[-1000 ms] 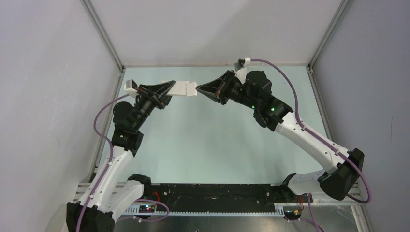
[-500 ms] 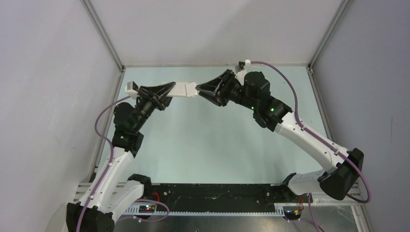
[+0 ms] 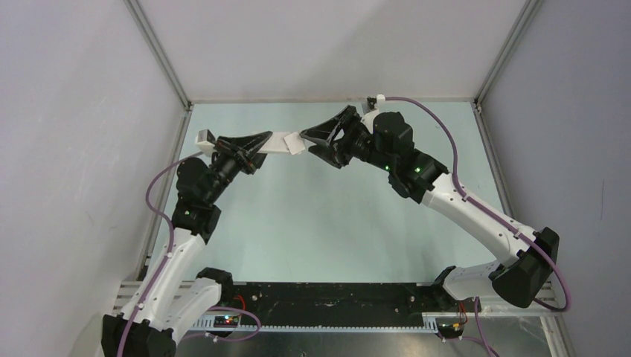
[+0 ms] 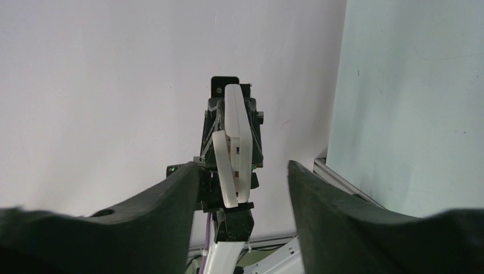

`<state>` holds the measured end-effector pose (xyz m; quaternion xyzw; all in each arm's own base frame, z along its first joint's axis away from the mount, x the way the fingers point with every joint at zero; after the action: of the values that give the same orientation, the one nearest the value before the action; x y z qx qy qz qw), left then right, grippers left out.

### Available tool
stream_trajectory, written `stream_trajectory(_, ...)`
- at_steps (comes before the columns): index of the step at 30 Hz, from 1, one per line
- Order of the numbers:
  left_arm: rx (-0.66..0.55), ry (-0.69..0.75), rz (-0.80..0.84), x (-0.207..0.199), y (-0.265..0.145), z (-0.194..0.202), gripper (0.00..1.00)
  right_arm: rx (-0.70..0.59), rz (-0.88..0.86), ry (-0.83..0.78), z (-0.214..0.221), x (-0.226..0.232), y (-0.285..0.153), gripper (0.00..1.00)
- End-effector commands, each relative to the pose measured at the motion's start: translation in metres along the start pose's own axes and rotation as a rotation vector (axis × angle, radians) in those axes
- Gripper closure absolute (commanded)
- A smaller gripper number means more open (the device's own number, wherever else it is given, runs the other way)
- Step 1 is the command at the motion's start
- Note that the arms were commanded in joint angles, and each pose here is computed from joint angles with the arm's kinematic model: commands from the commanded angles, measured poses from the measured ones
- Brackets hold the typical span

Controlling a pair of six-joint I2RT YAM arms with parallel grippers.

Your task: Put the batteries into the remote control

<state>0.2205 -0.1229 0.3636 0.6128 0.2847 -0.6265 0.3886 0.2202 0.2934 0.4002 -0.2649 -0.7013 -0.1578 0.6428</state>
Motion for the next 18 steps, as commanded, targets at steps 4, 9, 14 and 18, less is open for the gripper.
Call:
stream_trajectory(4, -0.006, 0.031, -0.02, -0.003, -0.007, 0.003, 1.0, -0.06, -0.013, -0.093, -0.004, 0.006, -0.011, 0.24)
stream_trajectory(9, 0.024, 0.048, -0.044, 0.001, -0.009, 0.006, 1.0, -0.002, 0.005, -0.173, -0.007, -0.001, -0.011, 0.2)
stream_trajectory(14, 0.087, 0.068, -0.06, 0.003, -0.008, 0.011, 1.0, 0.149, -0.005, -0.304, -0.004, -0.005, -0.013, 0.2)
stream_trajectory(18, 0.109, 0.085, -0.061, 0.003, -0.009, 0.013, 1.0, 0.221, 0.009, -0.363, -0.001, -0.008, -0.016, 0.19)
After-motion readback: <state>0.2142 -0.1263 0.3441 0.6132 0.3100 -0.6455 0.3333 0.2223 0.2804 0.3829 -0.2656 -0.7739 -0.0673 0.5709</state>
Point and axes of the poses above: each gripper's point midway between its finger pads, its own y axis out along the fingers, its own x axis along the line the jaws close on, z = x × y, the point moved 8 cm from there along -y, back along the fingers, and after that the axes turned 3 degrees about y, right-handed, at the moved point
